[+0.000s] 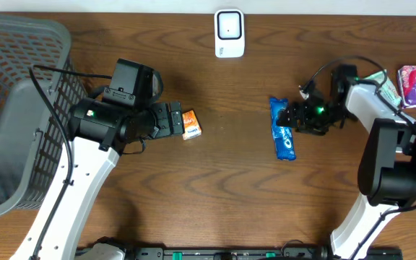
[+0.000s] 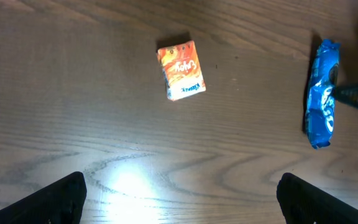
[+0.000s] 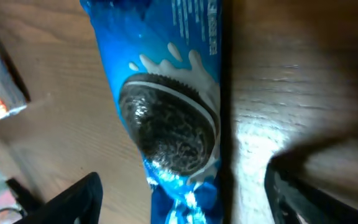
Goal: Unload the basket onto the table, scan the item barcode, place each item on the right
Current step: 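Hold the blue packet up in front of the scanner, then carry the blue packet to the right edge and release it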
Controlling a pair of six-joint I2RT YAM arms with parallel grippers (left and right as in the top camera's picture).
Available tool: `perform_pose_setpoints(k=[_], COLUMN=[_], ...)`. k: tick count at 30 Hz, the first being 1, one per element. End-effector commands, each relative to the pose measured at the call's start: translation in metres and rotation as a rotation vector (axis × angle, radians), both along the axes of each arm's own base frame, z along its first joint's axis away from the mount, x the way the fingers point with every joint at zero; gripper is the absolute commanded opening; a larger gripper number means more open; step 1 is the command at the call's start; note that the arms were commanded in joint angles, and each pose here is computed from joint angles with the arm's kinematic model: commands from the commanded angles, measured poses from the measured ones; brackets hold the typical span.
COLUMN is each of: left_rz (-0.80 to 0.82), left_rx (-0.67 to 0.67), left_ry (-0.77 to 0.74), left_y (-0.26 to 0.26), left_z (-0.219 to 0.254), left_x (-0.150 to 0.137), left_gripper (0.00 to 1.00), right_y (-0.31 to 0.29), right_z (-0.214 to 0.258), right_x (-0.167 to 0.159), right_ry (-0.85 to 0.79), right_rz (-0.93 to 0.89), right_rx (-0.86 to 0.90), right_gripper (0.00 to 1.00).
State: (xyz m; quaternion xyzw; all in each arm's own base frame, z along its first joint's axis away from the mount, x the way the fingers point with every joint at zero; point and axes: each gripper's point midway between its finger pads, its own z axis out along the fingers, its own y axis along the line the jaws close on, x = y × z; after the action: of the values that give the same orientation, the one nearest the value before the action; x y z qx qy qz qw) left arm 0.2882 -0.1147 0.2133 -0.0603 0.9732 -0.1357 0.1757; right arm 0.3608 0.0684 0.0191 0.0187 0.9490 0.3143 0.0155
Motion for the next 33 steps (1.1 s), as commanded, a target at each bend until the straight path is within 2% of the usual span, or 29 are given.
perform_pose_setpoints(k=[1,4,5,6,7,9,10,14,20,23,26,33], left_rz=[0.007,0.007,0.007,0.007,0.007,0.007,0.007,0.007,0.007,0.007,0.007,0.007], left_rx=[0.010,0.010,0.010,0.010,0.010,0.010,0.010,0.010,0.010,0.010,0.010,0.010], left_ry=[-0.009,-0.009,-0.009,-0.009,-0.009,-0.009,-0.009,-0.009,-0.009,-0.009,-0.009,-0.009], left_y=[0.003,0.003,0.003,0.003,0.003,0.003,0.003,0.003,0.003,0.003,0.003,0.003], left_z=[0.002,0.002,0.002,0.002,0.002,0.002,0.002,0.002,0.002,0.002,0.002,0.002], left_x=[0.001,0.001,0.001,0.001,0.001,0.001,0.001,0.001,0.001,0.001,0.001,0.001], left_gripper=[0.98,0.98,0.98,0.98,0.98,0.98,0.98,0.98,0.98,0.98,0.98,0.98], right_y=[0.014,0.019,0.020,0.022,0.024,0.030,0.034,0.049,0.078,0.094,0.104,0.142], right_z=[-0.009,-0.022,-0.025,-0.029,-0.030,-0.033,-0.033,-0.030,0.006,0.044,0.073,0.136], right_x=[-0.010,-0.013,-0.013,-0.014,-0.015,-0.017,-0.017,-0.013,0.020,0.050,0.080,0.144], right_ry=[-0.001,0.005,0.003,0.004,0.006,0.011,0.015,0.032,-0.023,-0.113,-0.169,-0.440], right_rz=[-0.003,-0.045,-0.054,-0.062,-0.065,-0.065,-0.064,-0.084,-0.106,-0.121,-0.215,-0.392], right_rx=[0.070,0.071,0.070,0.071,0.072,0.073,0.074,0.079,0.101,0.102,0.062,0.059], right_gripper=[0.76,0.61,0.53,0.41,0.38,0.17,0.01,0.01,0.01,0.01,0.01,0.01])
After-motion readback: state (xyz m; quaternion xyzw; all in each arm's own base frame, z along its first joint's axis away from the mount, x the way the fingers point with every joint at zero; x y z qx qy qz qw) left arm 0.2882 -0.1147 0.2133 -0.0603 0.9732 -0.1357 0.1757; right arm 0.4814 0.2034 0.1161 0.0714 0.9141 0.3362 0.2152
